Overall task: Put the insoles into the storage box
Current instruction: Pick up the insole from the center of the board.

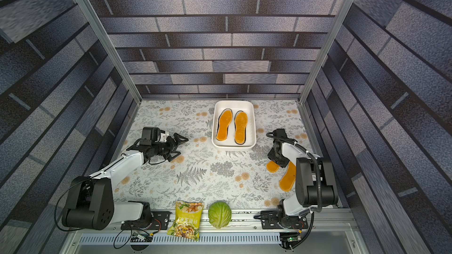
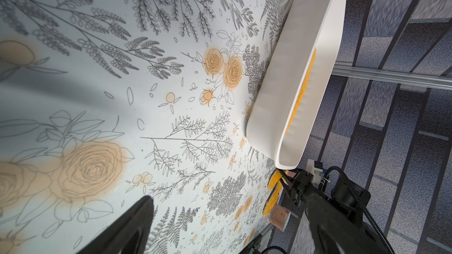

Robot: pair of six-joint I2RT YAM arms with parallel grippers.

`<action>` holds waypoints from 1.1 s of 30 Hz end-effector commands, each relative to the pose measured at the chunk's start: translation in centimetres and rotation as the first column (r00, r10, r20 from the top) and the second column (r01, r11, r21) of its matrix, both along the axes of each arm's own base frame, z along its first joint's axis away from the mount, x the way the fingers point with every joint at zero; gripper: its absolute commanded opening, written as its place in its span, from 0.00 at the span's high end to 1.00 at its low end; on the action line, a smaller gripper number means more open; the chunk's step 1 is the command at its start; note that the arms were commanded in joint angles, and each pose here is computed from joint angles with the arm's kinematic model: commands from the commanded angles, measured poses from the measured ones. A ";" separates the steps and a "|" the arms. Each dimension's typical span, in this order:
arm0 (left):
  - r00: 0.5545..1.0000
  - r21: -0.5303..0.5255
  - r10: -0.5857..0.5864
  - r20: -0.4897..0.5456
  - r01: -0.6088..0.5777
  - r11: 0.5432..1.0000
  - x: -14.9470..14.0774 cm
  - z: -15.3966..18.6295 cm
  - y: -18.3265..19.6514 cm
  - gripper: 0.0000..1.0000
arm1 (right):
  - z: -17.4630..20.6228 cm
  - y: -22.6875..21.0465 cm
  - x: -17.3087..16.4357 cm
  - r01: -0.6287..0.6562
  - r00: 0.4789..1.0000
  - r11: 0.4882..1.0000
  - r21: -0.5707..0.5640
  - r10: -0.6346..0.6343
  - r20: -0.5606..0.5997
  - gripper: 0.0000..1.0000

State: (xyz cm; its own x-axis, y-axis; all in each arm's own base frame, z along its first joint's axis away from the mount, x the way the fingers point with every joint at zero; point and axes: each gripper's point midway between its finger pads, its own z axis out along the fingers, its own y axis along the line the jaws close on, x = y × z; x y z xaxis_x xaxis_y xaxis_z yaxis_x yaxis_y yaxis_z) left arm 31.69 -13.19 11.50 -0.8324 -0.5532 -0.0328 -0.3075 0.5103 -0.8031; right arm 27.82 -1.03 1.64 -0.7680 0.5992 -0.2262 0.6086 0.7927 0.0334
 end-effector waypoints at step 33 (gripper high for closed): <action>0.999 0.013 -0.019 0.044 0.019 1.000 1.0 1.0 -0.3 0.00 | 5.5 2.0 2.5 -0.195 0.953 0.980 0.041 0.179 0.244 0.79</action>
State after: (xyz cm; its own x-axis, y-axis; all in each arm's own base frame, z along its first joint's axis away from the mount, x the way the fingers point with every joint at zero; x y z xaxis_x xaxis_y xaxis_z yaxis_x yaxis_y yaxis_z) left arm 31.95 -13.41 11.62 -0.8359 -0.5478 -0.0350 -0.3020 0.5122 -0.8040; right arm 29.73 0.60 5.57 -0.8018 0.4897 -0.3423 0.4569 0.8717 0.1769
